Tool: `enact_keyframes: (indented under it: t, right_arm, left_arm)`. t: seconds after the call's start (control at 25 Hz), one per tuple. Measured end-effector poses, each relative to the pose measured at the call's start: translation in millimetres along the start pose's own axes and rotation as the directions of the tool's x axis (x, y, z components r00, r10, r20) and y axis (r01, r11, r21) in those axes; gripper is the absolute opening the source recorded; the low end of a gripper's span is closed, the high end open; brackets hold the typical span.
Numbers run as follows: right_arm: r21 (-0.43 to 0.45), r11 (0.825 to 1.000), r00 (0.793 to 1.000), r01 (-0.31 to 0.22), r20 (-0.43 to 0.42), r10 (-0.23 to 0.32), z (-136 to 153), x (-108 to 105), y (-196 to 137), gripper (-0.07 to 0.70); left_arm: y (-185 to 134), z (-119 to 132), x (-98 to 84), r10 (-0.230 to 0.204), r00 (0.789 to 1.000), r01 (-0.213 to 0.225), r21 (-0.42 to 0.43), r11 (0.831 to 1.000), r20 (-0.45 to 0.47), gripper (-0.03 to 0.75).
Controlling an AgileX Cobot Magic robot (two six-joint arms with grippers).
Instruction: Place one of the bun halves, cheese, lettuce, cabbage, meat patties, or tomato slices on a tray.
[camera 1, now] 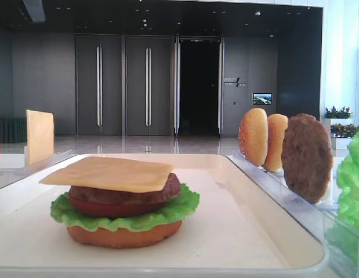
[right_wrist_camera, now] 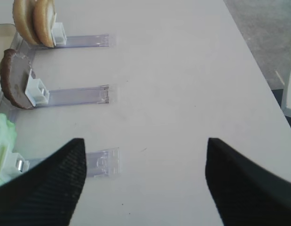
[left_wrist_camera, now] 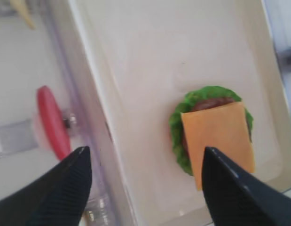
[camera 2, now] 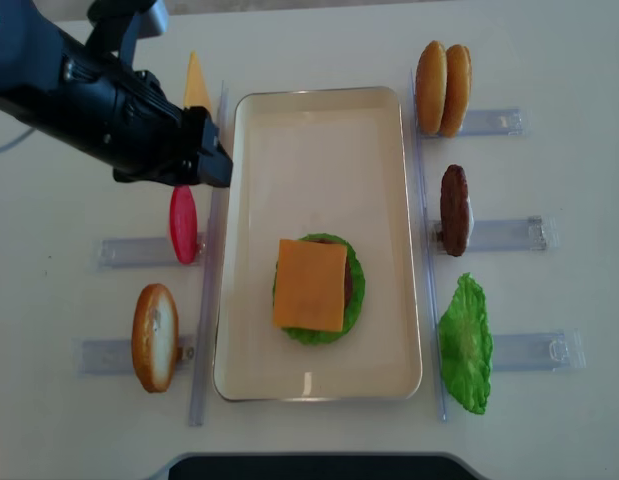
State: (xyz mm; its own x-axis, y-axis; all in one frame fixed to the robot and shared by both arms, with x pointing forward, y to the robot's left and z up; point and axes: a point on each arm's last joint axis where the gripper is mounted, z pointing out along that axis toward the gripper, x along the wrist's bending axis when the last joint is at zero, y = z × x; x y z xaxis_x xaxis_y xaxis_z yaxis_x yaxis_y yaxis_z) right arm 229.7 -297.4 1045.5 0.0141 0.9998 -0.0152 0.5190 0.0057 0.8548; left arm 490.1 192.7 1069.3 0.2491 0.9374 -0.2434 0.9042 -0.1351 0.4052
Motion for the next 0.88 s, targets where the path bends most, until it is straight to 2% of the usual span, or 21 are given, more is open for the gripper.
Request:
enact_keyframes:
  t: [0.16,0.24,0.44,0.64,0.88]
  right_arm:
    - [0.0,1.0,1.0,0.0,0.0,0.0,0,0,0,0.531]
    - [0.0,1.0,1.0,0.0,0.0,0.0,0,0,0,0.531]
    - [0.0,1.0,1.0,0.0,0.0,0.0,0,0,0,0.531]
    - [0.0,1.0,1.0,0.0,0.001,0.0,0,0,0,0.531]
    - [0.0,1.0,1.0,-0.001,-0.002,0.001,0,0,0,0.531]
  left_arm:
    - [10,-17,8.6,-0.031,0.989,0.03,-0.009,1.0,-0.146,0.601]
    - [13,-24,12.1,-0.021,0.979,0.019,-0.011,1.0,-0.203,0.617]
    - [16,-24,17.7,-0.001,0.961,0.009,0.028,1.0,-0.276,0.627]
    - [17,-25,33.5,-0.047,0.93,0.081,0.079,0.994,-0.364,0.628]
    - [17,-42,79.9,-0.135,0.895,0.189,0.088,0.978,-0.425,0.629]
